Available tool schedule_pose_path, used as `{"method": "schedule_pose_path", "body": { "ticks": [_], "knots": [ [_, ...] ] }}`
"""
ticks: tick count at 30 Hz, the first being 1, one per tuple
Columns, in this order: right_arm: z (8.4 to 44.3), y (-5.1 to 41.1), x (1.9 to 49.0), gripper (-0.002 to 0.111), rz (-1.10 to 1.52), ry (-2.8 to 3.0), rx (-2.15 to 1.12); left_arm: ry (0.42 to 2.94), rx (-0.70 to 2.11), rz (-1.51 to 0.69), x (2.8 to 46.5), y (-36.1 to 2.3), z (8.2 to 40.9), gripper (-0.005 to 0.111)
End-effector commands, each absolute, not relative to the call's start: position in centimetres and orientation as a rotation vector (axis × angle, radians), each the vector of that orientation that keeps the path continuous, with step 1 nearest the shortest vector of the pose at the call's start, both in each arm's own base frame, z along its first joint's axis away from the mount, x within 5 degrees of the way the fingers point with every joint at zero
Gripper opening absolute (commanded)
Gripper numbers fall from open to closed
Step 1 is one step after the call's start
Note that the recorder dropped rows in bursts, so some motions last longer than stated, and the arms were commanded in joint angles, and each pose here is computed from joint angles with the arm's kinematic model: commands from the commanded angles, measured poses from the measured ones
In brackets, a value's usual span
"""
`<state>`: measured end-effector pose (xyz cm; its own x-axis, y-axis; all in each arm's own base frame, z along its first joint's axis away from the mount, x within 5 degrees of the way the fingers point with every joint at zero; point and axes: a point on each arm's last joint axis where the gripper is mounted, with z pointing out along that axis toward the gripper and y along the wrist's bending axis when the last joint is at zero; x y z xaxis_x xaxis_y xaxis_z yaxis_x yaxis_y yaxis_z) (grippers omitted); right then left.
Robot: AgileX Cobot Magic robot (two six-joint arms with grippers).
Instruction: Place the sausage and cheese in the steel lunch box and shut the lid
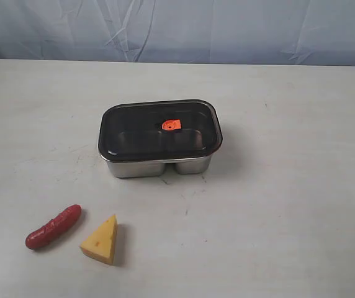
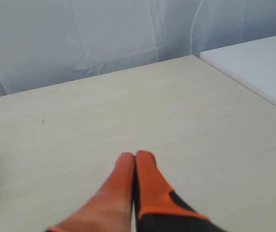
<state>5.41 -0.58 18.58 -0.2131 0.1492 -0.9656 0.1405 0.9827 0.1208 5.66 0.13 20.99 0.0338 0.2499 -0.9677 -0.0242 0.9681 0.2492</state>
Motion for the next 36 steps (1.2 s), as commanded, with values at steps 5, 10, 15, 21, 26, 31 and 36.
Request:
{"method": "schedule_pose_path", "body": {
  "ticks": [5, 10, 15, 21, 26, 31, 36],
  "knots": [
    [18.5, -0.6, 5.4, -0.001, 0.003, 1.777, 0.212, 1.220, -0.338, -0.401, 5.2, 0.3, 23.3, 0.000],
    [18.5, -0.6, 5.4, -0.001, 0.003, 1.779, 0.213, 1.403, -0.524, -0.565, 5.6, 0.1, 21.4, 0.000],
    [18.5, -0.6, 5.4, -0.001, 0.003, 1.779, 0.213, 1.546, -0.549, -0.541, 5.6, -0.1, 20.1, 0.000],
    [18.5, -0.6, 5.4, -0.001, 0.003, 1.779, 0.213, 1.572, -0.463, -0.437, 5.6, 0.0, 20.1, 0.000],
    [19.4, -0.7, 5.5, -0.001, -0.016, 1.682, 0.192, 1.597, -0.446, -0.406, 5.6, 0.0, 19.9, 0.000],
    [22.2, -1.3, 5.4, -0.001, 0.650, 1.183, 0.778, 1.613, -0.450, -0.403, 5.6, 0.0, 19.7, 0.000],
    [22.8, -2.4, 4.9, -0.001, 0.867, 0.920, 1.024, 1.616, -0.438, -0.387, 5.6, 0.1, 19.7, 0.000]
  ]
}}
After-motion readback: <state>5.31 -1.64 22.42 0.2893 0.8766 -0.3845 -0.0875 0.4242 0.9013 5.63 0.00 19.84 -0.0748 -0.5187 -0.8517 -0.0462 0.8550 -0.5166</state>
